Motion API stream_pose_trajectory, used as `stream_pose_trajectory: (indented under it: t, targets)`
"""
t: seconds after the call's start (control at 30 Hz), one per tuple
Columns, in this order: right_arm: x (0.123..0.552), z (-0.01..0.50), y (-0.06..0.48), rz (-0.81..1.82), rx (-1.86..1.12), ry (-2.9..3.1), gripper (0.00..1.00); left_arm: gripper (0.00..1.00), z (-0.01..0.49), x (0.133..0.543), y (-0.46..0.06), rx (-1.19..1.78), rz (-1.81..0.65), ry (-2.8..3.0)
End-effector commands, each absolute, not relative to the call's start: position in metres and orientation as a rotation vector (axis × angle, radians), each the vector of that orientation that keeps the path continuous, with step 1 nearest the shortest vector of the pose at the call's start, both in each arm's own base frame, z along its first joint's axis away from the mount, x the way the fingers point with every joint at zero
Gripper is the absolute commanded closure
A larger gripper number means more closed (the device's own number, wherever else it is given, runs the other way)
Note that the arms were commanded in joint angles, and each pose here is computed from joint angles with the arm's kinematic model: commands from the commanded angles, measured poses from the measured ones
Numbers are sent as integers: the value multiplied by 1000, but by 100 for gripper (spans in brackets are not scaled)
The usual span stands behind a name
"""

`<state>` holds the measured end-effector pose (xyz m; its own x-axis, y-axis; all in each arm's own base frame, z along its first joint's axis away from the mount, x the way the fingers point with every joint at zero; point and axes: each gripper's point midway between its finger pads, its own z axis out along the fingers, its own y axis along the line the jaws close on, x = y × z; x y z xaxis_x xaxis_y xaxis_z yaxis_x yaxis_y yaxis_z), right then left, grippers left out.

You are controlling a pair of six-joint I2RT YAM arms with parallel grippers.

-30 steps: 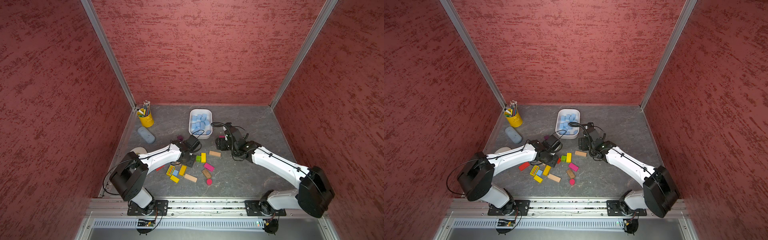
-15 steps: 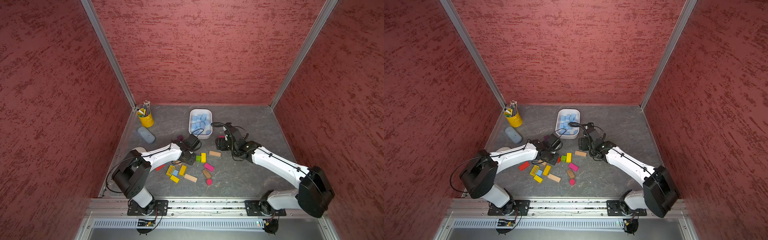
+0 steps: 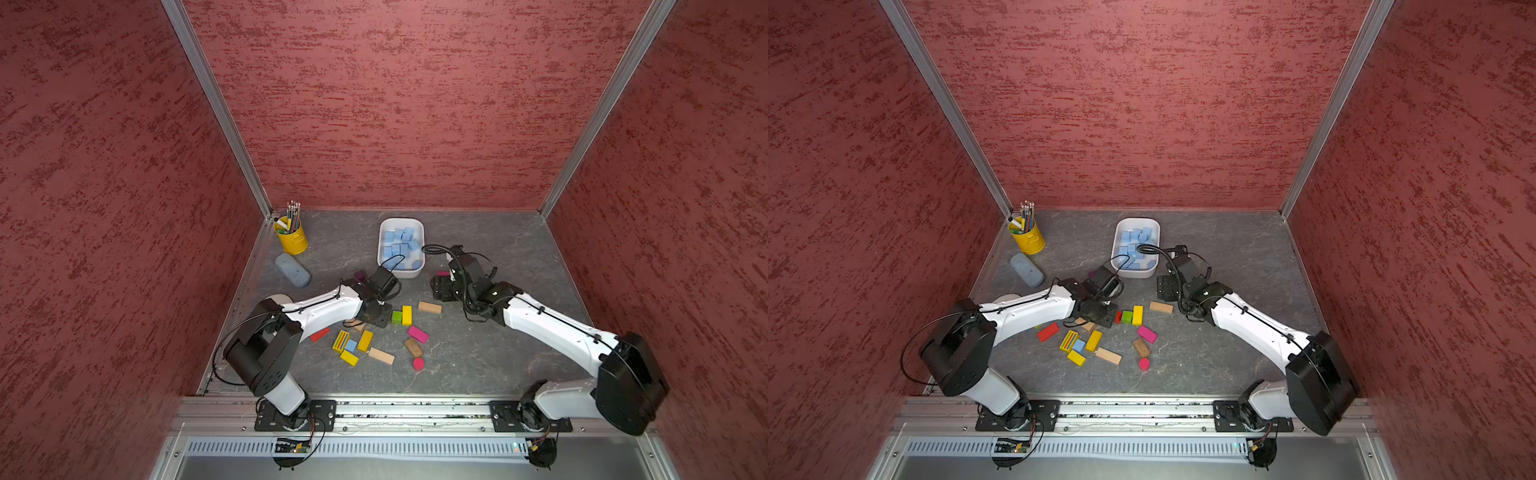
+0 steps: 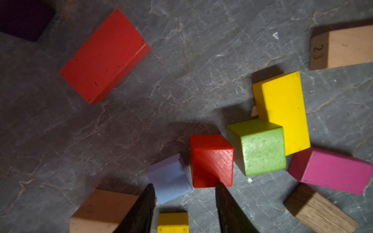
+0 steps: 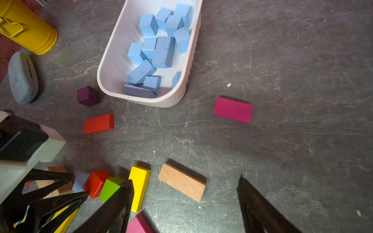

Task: Pick out the blue building blocks
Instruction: Adjust the building block at the center of the board, then pick up the building block from the center of the board.

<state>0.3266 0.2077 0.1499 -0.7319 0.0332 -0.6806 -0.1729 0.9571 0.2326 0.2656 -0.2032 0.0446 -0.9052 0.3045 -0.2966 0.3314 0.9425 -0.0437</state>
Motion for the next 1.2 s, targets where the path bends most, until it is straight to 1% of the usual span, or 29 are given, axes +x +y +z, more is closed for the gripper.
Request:
stream_pose_trajectory:
  t: [0.0, 0.1, 0.37, 0.57, 0.7, 1.17]
  targets:
    - [330, 147, 207, 367, -72, 2359, 18, 48, 37, 268, -205, 408, -192, 2830]
    - [330, 147, 208, 370, -75, 2360, 18, 47, 40, 273, -213, 400, -244, 2814]
    - [329, 147, 206, 363, -73, 2359, 18, 45, 49, 283, -220, 383, -271, 2776]
    - [329, 148, 206, 363, -74, 2356, 18, 43, 72, 280, -210, 329, -276, 2720]
    - [330, 149, 208, 373, -76, 2352, 17, 42, 77, 274, -201, 294, -274, 2713]
    - [328, 153, 208, 385, -76, 2345, 17, 42, 45, 263, -188, 224, -211, 2795]
